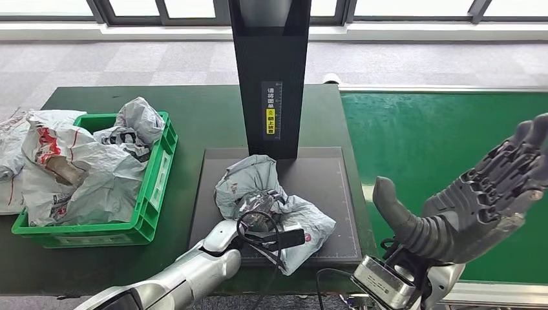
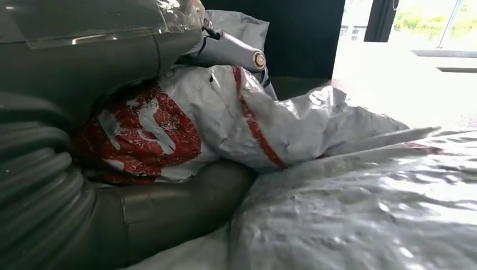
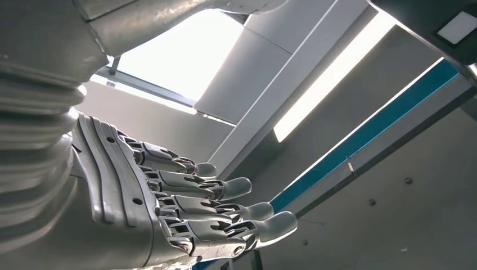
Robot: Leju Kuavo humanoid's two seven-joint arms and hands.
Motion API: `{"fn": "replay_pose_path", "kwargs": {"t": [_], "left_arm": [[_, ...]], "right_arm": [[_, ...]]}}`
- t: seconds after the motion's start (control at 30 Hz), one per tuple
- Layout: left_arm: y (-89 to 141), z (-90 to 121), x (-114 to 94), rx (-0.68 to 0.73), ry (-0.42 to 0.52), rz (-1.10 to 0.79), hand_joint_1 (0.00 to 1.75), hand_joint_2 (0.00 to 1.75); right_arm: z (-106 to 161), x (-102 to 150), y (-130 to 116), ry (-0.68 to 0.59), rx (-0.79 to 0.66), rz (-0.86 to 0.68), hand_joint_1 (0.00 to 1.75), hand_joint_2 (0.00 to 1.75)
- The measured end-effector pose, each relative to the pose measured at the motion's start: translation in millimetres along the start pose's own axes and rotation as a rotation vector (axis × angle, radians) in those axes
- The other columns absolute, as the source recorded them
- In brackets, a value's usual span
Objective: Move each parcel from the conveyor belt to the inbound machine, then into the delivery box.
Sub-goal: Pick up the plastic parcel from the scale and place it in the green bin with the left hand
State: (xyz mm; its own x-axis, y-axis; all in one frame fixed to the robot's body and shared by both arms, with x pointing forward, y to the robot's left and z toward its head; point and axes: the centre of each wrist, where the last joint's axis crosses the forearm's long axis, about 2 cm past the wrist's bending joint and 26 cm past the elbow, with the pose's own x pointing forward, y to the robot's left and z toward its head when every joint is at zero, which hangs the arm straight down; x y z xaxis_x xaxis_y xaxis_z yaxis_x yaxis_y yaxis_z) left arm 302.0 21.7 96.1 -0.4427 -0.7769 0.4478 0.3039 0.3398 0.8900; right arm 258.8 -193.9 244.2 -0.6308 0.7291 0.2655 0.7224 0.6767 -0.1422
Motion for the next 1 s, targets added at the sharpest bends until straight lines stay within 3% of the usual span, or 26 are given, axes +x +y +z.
{"fn": "replay_pose_path", "kwargs": {"t": [0.1,0.2,0.3,0.37,0.43,0.57,0.67,0.8,1.0], "left_arm": [[1.6,-1.1,0.0,0.017,0.001,-0.035,1.75,1.75],[1.7,0.8,4.4,0.141,-0.001,-0.118,1.75,1.75],[2.6,9.8,17.5,0.324,-0.154,-0.265,1.75,1.75],[16.2,13.7,17.7,0.442,-0.241,-0.367,1.75,1.75],[39.8,16.3,11.1,0.565,-0.211,-0.369,1.75,1.75],[97.5,29.0,-17.7,0.819,-0.047,-0.311,1.75,1.75],[120.6,41.5,-32.3,0.924,0.021,-0.308,1.75,1.75],[140.7,57.7,-43.3,1.019,0.061,-0.327,1.75,1.75],[204.6,91.9,-65.7,1.263,0.099,-0.436,1.75,1.75]], "right_arm": [[0.1,-0.1,-0.1,0.001,0.001,0.002,0.00,1.75],[0.2,0.0,-0.3,0.004,0.009,0.014,0.00,1.75],[1.9,0.0,-1.1,0.017,0.024,0.032,0.00,1.75],[3.2,-0.3,-1.8,0.023,0.029,0.038,0.00,1.75],[3.7,-0.8,-2.0,0.021,0.031,0.040,0.00,1.75],[5.6,-3.6,-3.2,0.021,0.033,0.048,0.00,1.75],[6.2,-4.5,-3.5,0.023,0.034,0.050,0.00,1.75],[6.8,-4.8,-3.3,0.024,0.035,0.050,0.00,1.75],[11.0,-9.2,-4.3,0.028,0.035,0.047,0.00,1.75]]}}
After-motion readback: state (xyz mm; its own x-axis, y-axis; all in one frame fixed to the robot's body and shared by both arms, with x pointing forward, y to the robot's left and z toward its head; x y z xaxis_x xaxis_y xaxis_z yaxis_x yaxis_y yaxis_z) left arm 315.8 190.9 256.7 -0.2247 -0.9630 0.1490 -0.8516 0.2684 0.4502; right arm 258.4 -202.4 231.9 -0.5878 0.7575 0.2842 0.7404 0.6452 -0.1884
